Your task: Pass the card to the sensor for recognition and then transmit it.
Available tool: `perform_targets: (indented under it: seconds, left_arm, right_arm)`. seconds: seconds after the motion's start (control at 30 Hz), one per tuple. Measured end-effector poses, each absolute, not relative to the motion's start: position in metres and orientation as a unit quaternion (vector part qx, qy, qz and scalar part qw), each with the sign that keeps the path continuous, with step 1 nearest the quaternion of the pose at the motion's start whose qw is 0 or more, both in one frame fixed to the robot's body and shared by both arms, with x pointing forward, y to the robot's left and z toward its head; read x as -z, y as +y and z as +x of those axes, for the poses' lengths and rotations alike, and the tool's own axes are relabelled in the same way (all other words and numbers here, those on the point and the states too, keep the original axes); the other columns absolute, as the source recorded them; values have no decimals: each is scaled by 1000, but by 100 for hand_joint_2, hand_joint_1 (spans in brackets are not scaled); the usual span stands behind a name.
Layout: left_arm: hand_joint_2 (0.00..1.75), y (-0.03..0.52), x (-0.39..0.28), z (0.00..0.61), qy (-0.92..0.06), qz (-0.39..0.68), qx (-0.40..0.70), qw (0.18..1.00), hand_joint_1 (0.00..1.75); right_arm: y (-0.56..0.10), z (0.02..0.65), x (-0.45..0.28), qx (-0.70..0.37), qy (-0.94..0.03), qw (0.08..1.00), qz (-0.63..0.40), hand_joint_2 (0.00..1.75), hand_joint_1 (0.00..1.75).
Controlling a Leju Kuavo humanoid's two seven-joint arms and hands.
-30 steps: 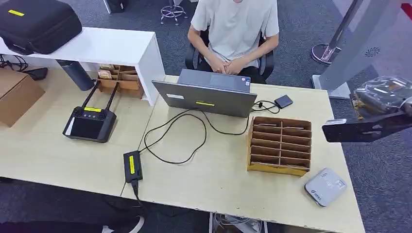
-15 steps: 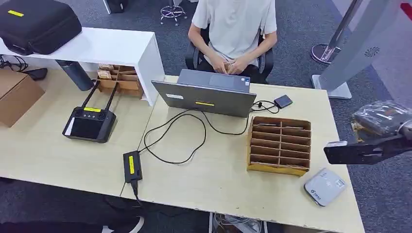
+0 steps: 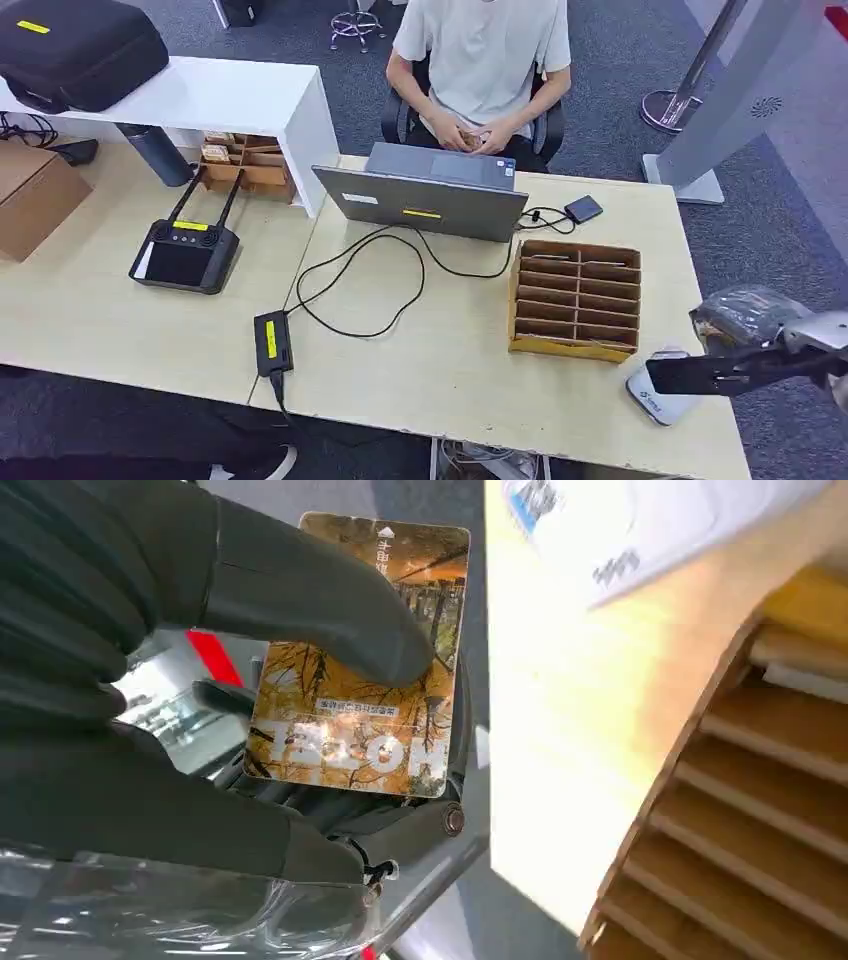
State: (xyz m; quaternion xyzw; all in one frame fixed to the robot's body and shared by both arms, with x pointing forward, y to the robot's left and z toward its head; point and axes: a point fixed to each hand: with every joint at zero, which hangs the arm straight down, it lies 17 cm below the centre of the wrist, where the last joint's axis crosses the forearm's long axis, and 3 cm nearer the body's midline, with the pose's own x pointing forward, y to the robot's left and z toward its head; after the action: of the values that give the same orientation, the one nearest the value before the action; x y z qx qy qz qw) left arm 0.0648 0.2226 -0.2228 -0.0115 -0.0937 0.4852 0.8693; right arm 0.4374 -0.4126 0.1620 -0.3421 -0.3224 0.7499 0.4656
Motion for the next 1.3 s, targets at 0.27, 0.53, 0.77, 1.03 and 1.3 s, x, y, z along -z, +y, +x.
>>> perform_targets:
  seconds: [0.27,0.53,0.77,1.03,1.3]
  left_arm:
    - [175,223,223,65,-94,-11,-479,873,0]
    - [175,217,222,68,-98,-30,-462,881,0]
    - [175,223,221,69,-112,-52,-422,898,0]
    - [175,231,222,63,-111,-45,-422,898,0]
    - [175,232,223,61,-112,-43,-417,901,0]
  right_arm:
    - [-410,427,-125,-750,-327,476,-324,175,175]
    - [-400,430,-97,-745,-345,465,-330,175,175]
    - [-392,433,-71,-744,-349,462,-335,175,175]
    - [-393,436,-54,-733,-348,480,-334,175,175]
    - [-400,434,-41,-727,-339,501,-326,175,175]
